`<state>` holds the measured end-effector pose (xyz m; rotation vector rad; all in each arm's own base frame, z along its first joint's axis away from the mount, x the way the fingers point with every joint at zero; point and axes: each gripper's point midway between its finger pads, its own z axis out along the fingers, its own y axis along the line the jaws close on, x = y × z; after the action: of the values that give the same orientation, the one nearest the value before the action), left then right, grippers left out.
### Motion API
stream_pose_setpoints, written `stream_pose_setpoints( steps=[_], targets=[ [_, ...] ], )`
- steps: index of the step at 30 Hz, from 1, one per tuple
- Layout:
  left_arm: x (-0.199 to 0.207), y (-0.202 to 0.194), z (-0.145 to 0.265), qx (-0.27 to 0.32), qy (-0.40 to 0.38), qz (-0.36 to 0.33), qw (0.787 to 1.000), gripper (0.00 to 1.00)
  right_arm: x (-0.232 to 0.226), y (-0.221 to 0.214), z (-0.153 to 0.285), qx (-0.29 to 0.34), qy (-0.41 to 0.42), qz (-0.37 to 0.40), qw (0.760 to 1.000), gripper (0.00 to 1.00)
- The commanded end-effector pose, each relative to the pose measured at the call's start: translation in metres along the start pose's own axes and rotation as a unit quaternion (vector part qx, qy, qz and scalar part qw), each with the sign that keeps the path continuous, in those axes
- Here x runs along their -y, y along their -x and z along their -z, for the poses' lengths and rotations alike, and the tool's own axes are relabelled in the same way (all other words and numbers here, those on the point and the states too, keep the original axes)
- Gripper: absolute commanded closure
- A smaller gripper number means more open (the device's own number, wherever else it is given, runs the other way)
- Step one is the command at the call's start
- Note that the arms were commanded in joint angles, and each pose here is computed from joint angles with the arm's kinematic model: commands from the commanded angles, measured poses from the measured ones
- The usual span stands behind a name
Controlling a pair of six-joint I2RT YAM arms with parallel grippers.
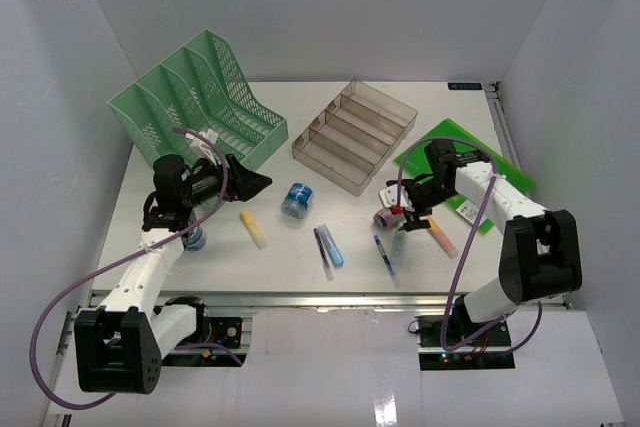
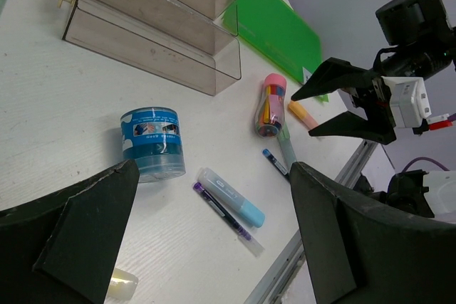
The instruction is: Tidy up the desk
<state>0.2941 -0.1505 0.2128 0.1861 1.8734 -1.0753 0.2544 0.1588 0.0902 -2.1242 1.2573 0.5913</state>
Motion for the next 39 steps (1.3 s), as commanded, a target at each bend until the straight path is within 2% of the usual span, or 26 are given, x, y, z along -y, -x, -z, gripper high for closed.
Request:
stream_pose_setpoints(
  steps=[1, 19, 25, 31, 34, 36, 39],
  targets=[
    [0.007, 0.005, 0.0, 0.003, -0.015, -0.019, 1.0, 0.02, 0.02, -0.007, -0.006, -0.018, -0.006, -0.001, 1.0, 0.25],
    [0.006, 0.004, -0.002, 0.0, -0.014, -0.018, 1.0, 0.02, 0.045, -0.063, -0.032, -0.097, -0.007, -0.053, 0.994, 0.4],
    [0.005, 0.004, -0.002, -0.001, -0.013, -0.018, 1.0, 0.02, 0.052, -0.067, -0.034, -0.099, -0.012, -0.054, 0.994, 0.53],
    [0.004, 0.003, -0.002, -0.002, -0.013, -0.018, 1.0, 0.02, 0.059, -0.052, -0.027, -0.078, -0.03, -0.042, 0.996, 0.73],
    [0.005, 0.004, -0.002, -0.003, -0.014, -0.018, 1.0, 0.02, 0.064, -0.039, -0.018, -0.063, -0.049, -0.045, 0.996, 0.79],
    [0.005, 0.003, -0.002, -0.003, -0.014, -0.018, 1.0, 0.02, 0.071, -0.029, -0.008, -0.053, -0.07, -0.068, 0.994, 0.88],
    [0.005, 0.003, -0.002, -0.003, -0.014, -0.017, 1.0, 0.02, 0.088, -0.009, 0.018, -0.031, -0.116, -0.093, 0.988, 0.92]
  ],
)
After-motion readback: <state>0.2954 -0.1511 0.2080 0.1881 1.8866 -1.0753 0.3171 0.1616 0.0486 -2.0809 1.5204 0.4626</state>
